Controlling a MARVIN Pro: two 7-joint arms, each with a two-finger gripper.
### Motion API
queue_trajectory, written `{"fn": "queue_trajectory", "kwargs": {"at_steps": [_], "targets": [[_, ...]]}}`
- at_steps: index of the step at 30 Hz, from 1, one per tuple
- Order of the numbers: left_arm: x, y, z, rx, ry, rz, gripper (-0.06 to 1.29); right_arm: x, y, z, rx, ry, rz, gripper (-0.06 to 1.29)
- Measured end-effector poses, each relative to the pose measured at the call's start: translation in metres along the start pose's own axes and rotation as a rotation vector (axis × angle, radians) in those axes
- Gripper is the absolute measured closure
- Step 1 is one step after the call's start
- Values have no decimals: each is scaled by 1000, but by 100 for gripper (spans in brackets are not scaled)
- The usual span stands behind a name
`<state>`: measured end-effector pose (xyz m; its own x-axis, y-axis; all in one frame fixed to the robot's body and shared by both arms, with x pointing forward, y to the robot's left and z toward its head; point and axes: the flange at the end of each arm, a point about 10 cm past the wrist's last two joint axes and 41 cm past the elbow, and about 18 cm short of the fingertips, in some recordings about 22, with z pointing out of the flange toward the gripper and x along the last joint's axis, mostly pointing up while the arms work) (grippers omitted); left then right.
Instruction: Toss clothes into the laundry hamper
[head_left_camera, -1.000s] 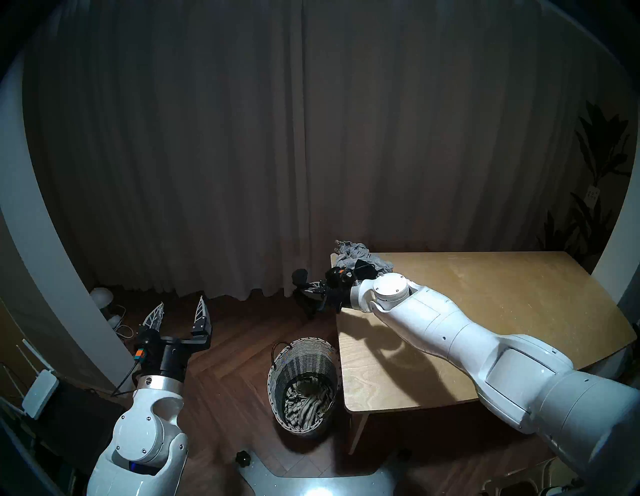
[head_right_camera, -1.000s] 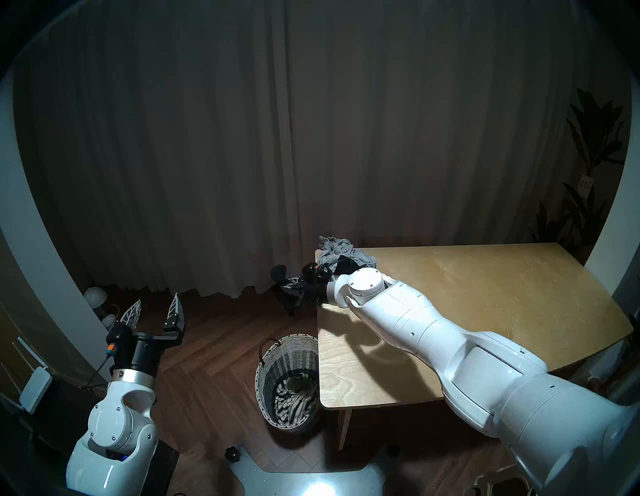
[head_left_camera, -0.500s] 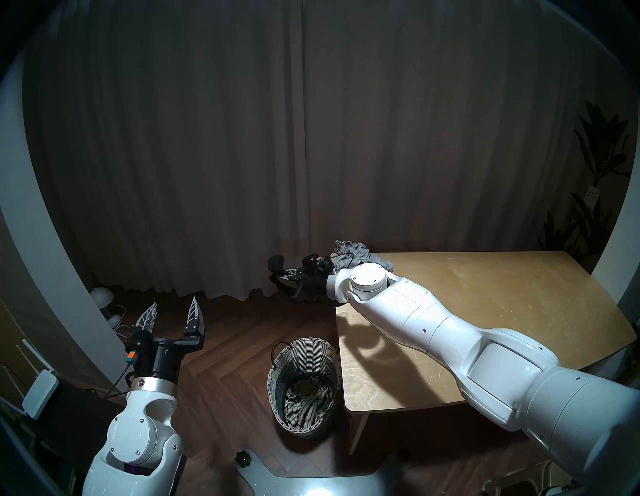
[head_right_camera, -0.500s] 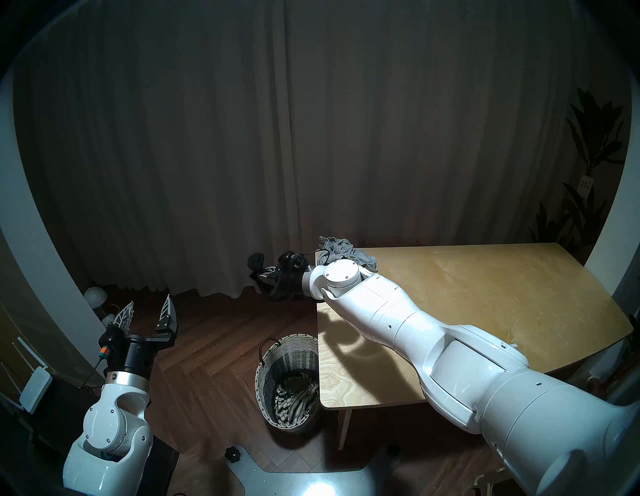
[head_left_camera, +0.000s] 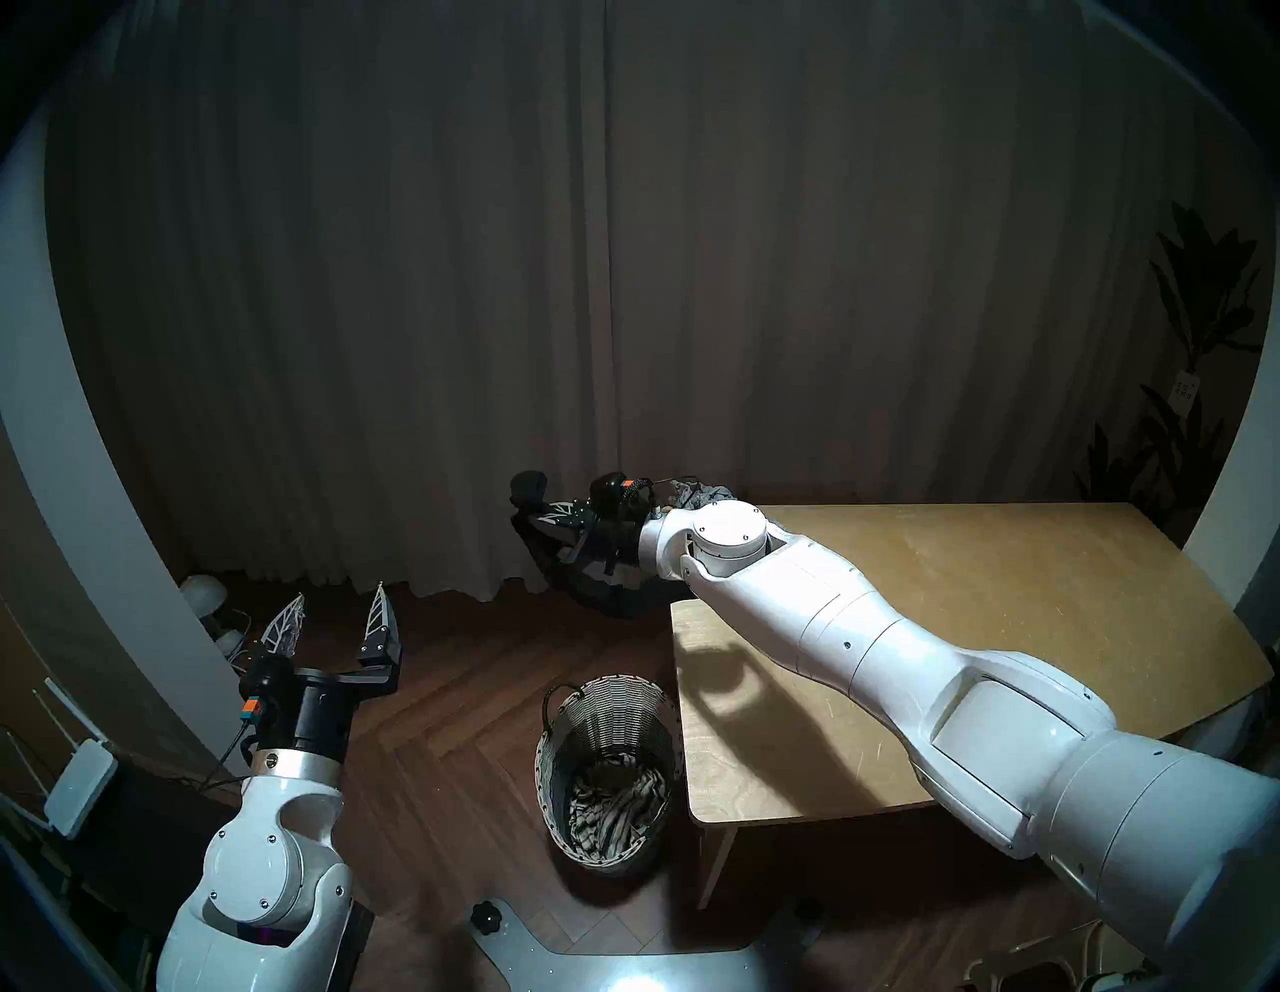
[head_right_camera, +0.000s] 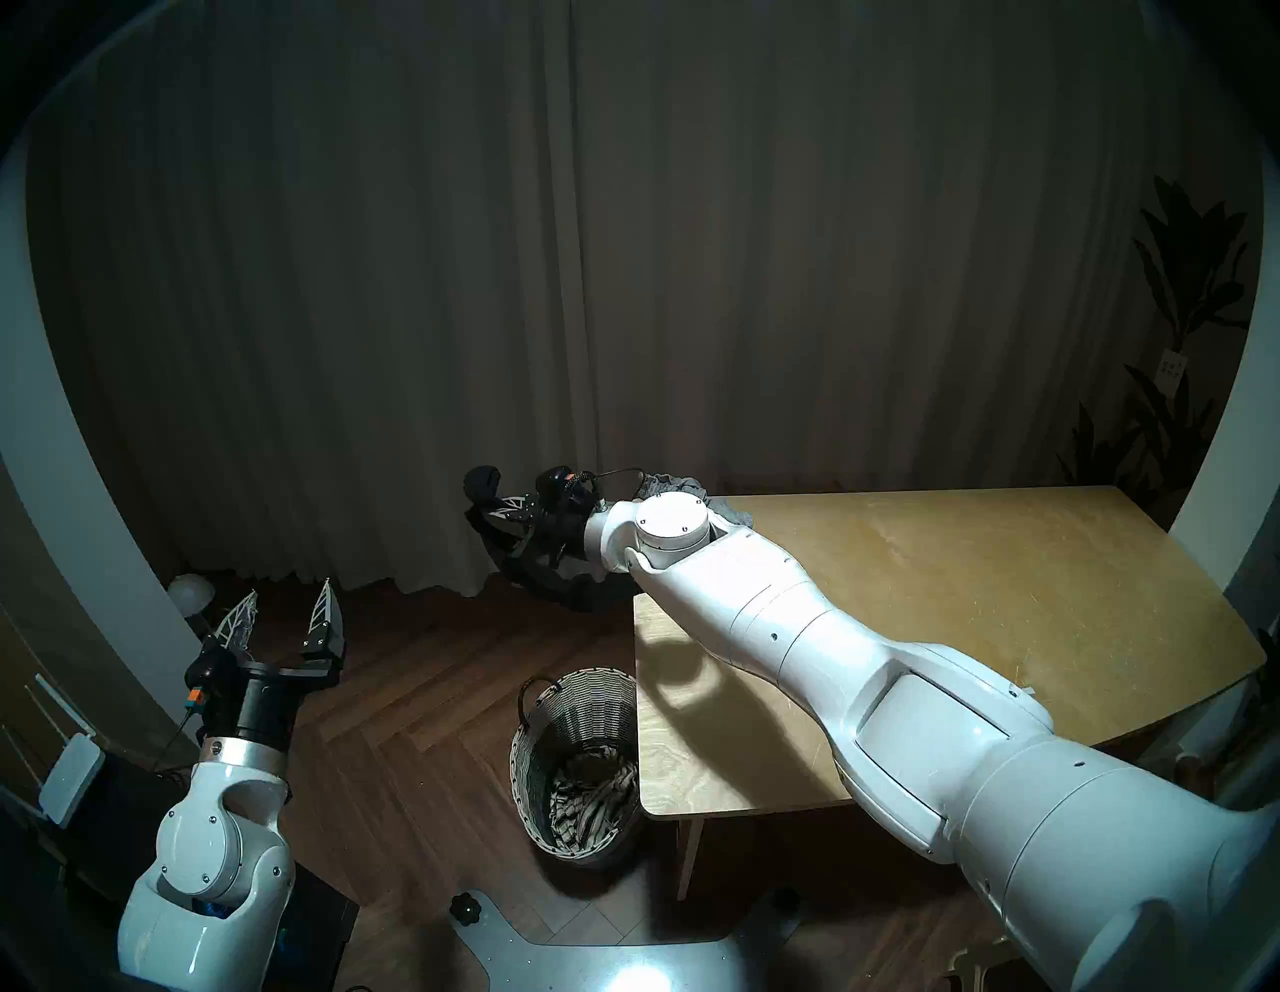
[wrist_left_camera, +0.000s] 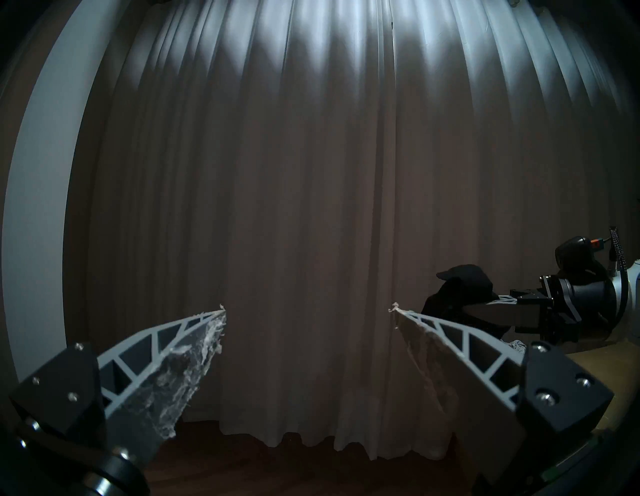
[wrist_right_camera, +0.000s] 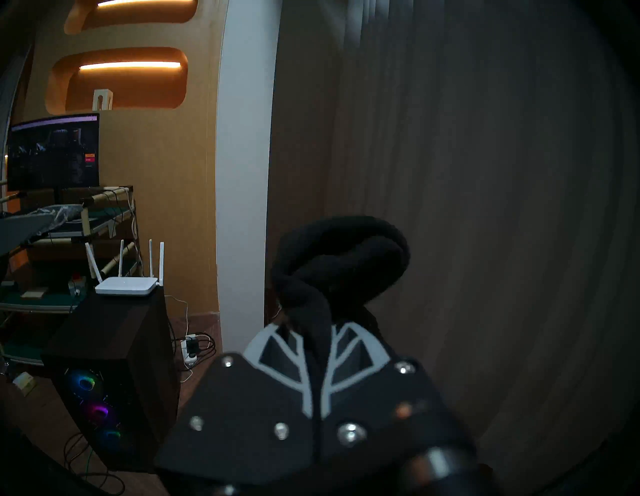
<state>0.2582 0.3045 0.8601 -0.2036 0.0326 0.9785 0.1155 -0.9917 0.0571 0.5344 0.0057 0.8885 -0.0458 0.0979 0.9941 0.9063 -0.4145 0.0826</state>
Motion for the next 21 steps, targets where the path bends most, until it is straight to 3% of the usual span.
{"fn": "queue_trajectory", "kwargs": {"at_steps": [21], "targets": [[5, -1, 2, -30, 16, 1, -1, 46, 12, 5, -45, 84, -22, 123]]}}
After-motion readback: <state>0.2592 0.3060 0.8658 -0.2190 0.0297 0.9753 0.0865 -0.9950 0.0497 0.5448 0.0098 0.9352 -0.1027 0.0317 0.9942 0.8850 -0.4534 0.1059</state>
